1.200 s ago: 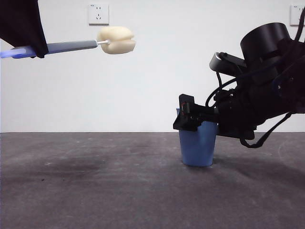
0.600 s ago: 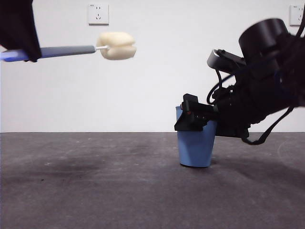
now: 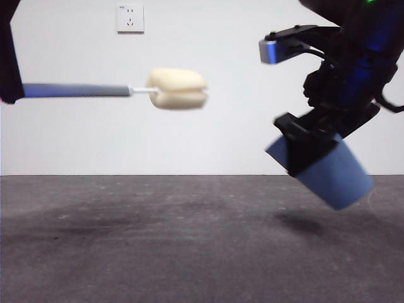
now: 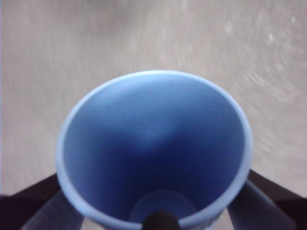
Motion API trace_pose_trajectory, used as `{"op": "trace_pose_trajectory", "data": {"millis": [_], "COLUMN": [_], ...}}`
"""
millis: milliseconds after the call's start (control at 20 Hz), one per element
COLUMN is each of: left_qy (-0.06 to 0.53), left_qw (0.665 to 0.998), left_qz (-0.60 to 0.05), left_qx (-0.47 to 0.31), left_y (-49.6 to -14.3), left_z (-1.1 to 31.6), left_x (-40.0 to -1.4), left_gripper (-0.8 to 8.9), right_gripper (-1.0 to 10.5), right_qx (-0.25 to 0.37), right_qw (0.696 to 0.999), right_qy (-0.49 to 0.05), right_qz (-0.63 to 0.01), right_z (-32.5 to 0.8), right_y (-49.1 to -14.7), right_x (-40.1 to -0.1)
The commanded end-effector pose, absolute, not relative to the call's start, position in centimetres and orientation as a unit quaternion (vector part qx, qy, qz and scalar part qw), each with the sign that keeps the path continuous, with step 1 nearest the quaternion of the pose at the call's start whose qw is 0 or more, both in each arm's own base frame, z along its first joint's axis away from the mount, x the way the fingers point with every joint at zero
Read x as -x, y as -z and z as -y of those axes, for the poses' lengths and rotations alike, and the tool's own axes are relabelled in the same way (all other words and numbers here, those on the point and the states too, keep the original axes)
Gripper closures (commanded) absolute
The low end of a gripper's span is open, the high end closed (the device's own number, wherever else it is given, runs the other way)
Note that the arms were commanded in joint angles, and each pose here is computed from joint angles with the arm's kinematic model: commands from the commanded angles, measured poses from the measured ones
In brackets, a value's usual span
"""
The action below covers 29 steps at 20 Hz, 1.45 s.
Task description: Pick up the cup brush,pick up the cup,insert the brush into the cup,clean the cup,put the cup brush back,put the cup back to the fixed position on the table
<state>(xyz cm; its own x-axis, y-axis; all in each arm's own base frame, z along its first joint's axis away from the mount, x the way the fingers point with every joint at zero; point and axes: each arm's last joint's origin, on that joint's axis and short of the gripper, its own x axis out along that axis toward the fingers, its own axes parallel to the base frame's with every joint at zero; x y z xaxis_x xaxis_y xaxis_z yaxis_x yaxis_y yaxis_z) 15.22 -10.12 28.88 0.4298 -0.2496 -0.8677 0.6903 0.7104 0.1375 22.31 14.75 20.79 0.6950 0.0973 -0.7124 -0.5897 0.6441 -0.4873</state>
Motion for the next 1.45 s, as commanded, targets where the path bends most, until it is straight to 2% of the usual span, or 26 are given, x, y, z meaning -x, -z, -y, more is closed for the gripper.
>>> {"op": "trace_pose_trajectory", "data": {"millis": [50, 250, 500, 900, 1250, 1450], "left_qy": [0.335, 0.36, 0.384, 0.399, 0.425, 0.43], "left_qw": [0.778, 0.754, 0.737, 0.721, 0.729, 0.739], "left_qz": [-0.451, -0.47, -0.471, -0.485, -0.472, -0.461], "left_qx": [-0.281, -0.283, -0.296, -0.294, -0.254, -0.238], "left_y": [-28.3, -27.6, -27.1, -26.2, -24.9, -25.0], "left_z": [10.4, 10.9, 12.3, 14.4, 17.5, 18.4], "left_x": [-15.2, -15.4, -15.0, -14.6, -15.5, -15.2], "left_gripper": [8.22, 8.22, 8.22, 8.22, 8.22, 8.22], "right_gripper": [9.6, 9.6, 9.6, 9.6, 9.6, 9.6], "right_qx": [0.474, 0.571, 0.622, 0.645, 0.677, 0.685], "right_qw": [0.793, 0.735, 0.702, 0.683, 0.647, 0.636], "right_qy": [-0.212, -0.219, -0.224, -0.235, -0.281, -0.295], "right_qz": [-0.318, -0.292, -0.264, -0.249, -0.21, -0.199], "right_z": [-15.6, -17.1, -18.4, -19.3, -21.2, -21.8], "right_y": [-21.2, -21.3, -21.4, -21.4, -21.2, -21.0], "right_x": [-21.6, -20.1, -18.8, -17.8, -15.3, -14.5]}}
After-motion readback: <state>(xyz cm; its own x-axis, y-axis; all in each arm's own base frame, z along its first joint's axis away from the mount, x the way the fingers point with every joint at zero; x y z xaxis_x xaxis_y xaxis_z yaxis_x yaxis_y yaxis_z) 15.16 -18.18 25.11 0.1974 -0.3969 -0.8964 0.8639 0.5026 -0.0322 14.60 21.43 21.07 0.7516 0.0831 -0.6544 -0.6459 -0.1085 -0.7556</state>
